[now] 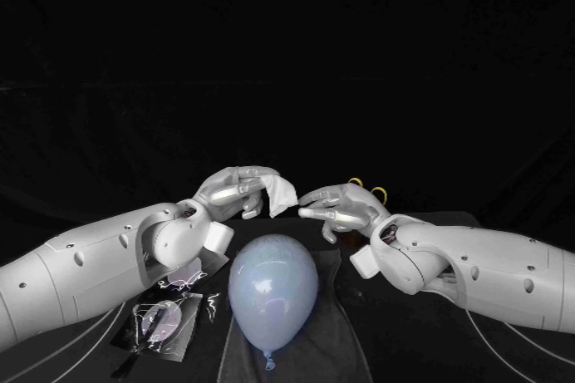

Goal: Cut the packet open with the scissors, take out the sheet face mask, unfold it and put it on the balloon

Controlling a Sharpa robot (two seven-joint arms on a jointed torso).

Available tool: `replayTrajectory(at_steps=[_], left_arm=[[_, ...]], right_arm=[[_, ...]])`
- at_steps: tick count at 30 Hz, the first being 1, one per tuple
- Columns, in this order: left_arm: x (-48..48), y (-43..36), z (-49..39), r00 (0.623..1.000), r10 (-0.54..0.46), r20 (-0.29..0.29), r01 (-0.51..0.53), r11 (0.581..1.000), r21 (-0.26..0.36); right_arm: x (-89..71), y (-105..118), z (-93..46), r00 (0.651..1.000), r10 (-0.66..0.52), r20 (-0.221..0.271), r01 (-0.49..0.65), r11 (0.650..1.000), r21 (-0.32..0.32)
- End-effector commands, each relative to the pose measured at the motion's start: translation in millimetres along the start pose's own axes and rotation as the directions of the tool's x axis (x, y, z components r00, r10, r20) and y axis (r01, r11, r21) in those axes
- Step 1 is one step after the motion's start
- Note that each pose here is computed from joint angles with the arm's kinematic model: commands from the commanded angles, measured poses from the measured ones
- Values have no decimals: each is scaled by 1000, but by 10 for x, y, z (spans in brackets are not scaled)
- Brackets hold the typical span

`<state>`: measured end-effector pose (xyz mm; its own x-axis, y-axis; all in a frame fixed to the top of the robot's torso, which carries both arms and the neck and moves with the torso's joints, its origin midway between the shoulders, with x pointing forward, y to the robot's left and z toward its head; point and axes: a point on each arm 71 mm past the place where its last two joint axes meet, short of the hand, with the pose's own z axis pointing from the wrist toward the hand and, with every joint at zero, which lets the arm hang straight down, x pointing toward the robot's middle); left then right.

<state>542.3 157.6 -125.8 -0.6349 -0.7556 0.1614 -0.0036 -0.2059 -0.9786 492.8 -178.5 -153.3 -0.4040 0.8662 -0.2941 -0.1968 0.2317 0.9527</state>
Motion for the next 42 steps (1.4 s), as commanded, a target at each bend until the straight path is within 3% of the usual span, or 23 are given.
replayTrajectory(at_steps=[1,8,27,42], left_arm=[[-6,-16,6,1000,-11,1,11,1000,13],[-26,-15,10,1000,0,13,0,1000,11],[-9,-9,31,1000,7,14,-7,1000,7],[-10,-6,36,1000,15,16,-15,1000,2]], right_arm=[[90,22,-27,995,52,-91,-53,999,-11],[149,37,-35,989,94,-111,-96,995,-15],[332,74,117,989,116,-92,-120,992,-29],[296,86,126,988,153,-27,-154,987,-48]])
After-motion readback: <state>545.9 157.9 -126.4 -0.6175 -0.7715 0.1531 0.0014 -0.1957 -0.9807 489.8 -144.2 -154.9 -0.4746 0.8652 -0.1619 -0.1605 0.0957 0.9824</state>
